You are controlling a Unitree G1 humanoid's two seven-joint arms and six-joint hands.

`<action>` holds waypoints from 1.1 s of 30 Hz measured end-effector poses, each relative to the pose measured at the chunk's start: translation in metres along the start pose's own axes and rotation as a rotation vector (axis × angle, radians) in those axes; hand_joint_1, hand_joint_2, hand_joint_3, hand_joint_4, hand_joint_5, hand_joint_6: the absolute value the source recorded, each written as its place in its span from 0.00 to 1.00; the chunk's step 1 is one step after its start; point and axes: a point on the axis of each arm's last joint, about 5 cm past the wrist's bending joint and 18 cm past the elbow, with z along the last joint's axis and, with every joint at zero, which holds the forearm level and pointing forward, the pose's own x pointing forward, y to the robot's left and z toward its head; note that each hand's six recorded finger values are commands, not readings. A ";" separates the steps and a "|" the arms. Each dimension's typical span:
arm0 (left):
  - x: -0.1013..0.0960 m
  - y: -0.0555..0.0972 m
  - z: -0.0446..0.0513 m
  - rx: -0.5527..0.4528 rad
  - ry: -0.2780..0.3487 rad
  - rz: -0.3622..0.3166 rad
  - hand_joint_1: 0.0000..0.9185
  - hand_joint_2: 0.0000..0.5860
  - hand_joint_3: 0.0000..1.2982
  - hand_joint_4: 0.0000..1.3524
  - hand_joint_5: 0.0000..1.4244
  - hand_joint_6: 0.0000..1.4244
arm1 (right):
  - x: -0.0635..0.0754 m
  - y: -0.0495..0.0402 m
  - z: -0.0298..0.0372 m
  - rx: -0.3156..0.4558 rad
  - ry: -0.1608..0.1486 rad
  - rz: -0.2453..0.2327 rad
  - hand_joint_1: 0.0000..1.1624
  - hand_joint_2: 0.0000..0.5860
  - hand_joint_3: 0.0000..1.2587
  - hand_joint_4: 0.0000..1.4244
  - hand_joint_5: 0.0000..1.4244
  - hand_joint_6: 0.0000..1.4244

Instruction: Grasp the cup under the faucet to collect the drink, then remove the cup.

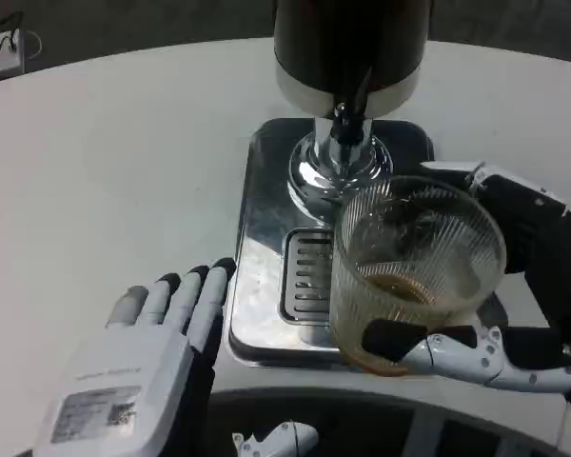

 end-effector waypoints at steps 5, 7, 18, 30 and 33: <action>0.001 0.006 0.0087 0.038 -0.039 0.000 0.03 0.15 0.00 0.00 0.00 0.00 | -0.006 -0.0043 0.0044 -0.013 0.006 0.066 1.00 0.17 0.65 0.68 0.82 1.00; 0.001 0.007 0.0122 0.045 -0.055 -0.009 0.03 0.15 0.00 0.00 0.00 0.00 | -0.008 -0.0066 0.0065 -0.025 0.005 0.081 1.00 0.17 0.65 0.69 0.82 1.00; 0.000 0.009 0.0219 0.064 -0.136 -0.080 0.07 0.14 0.00 0.00 0.00 0.00 | -0.013 -0.0086 0.0116 -0.030 0.005 0.110 1.00 0.17 0.65 0.69 0.82 1.00; -0.002 0.010 0.0253 0.079 -0.157 -0.093 0.09 0.14 0.00 0.00 0.00 0.00 | -0.010 -0.0137 0.0124 -0.046 -0.015 0.086 1.00 0.17 0.65 0.69 0.82 1.00; -0.002 0.010 0.0256 0.074 -0.154 -0.088 0.09 0.15 0.00 0.00 0.00 0.00 | -0.010 -0.0139 0.0124 -0.046 -0.015 0.086 1.00 0.17 0.65 0.69 0.82 1.00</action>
